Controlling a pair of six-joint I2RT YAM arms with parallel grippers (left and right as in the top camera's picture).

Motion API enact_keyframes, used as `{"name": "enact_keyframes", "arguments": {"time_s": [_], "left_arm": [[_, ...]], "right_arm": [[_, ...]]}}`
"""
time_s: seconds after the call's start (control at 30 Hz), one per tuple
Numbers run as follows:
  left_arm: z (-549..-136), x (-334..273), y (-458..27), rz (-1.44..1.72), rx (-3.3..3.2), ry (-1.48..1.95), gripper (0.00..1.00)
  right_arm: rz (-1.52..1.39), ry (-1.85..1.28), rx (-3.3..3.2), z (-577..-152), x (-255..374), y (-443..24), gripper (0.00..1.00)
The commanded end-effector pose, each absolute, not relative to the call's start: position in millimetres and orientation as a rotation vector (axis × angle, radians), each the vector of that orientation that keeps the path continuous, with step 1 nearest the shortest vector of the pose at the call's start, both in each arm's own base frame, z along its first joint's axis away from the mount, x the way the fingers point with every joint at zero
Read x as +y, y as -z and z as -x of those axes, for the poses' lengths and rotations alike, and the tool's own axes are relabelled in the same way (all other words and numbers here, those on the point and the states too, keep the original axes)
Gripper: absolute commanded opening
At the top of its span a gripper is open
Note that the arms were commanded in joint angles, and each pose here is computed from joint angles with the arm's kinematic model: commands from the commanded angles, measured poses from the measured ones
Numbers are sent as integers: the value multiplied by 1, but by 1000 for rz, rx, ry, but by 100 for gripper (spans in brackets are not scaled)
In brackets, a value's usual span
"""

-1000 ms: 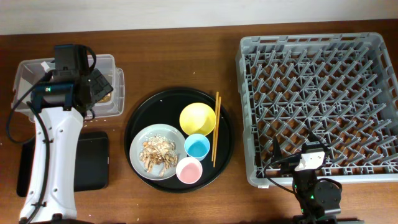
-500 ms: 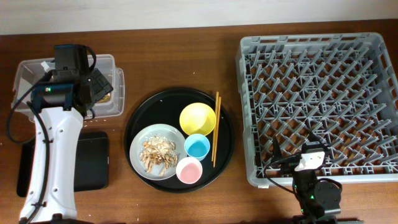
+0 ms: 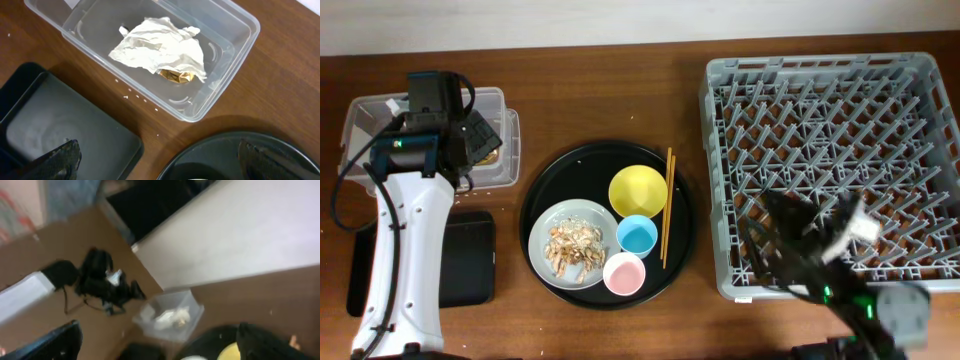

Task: Sort waste into correct bins and load items into the dishwasher rack
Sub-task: 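Reach the right gripper to the pink cup and grasp it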

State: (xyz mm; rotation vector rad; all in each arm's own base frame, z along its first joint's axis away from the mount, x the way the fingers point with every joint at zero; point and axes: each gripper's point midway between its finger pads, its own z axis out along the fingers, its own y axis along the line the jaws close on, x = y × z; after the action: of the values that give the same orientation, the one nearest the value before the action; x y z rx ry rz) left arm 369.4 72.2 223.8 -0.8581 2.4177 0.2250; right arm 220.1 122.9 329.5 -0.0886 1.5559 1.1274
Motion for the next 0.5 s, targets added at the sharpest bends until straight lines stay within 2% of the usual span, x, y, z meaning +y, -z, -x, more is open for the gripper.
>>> {"name": "enact_keyframes", "arguments": {"time_s": [0.0, 0.13, 0.23, 0.33, 0.47], "left_arm": [[-370, 73, -221, 877, 2417, -223, 99], [-370, 73, -221, 877, 2417, -223, 99], [-370, 73, -221, 877, 2417, -223, 99], [-370, 73, -221, 877, 2417, -223, 99], [-370, 73, -221, 877, 2417, -223, 99]], "right_arm": [[342, -1135, 1769, -234, 163, -318, 99], [386, -838, 2113, -253, 240, -281, 99], [599, -521, 2375, -226, 291, -265, 99], [769, -245, 2690, -212, 320, -225, 99], [885, -375, 2914, -186, 352, -170, 99]]}}
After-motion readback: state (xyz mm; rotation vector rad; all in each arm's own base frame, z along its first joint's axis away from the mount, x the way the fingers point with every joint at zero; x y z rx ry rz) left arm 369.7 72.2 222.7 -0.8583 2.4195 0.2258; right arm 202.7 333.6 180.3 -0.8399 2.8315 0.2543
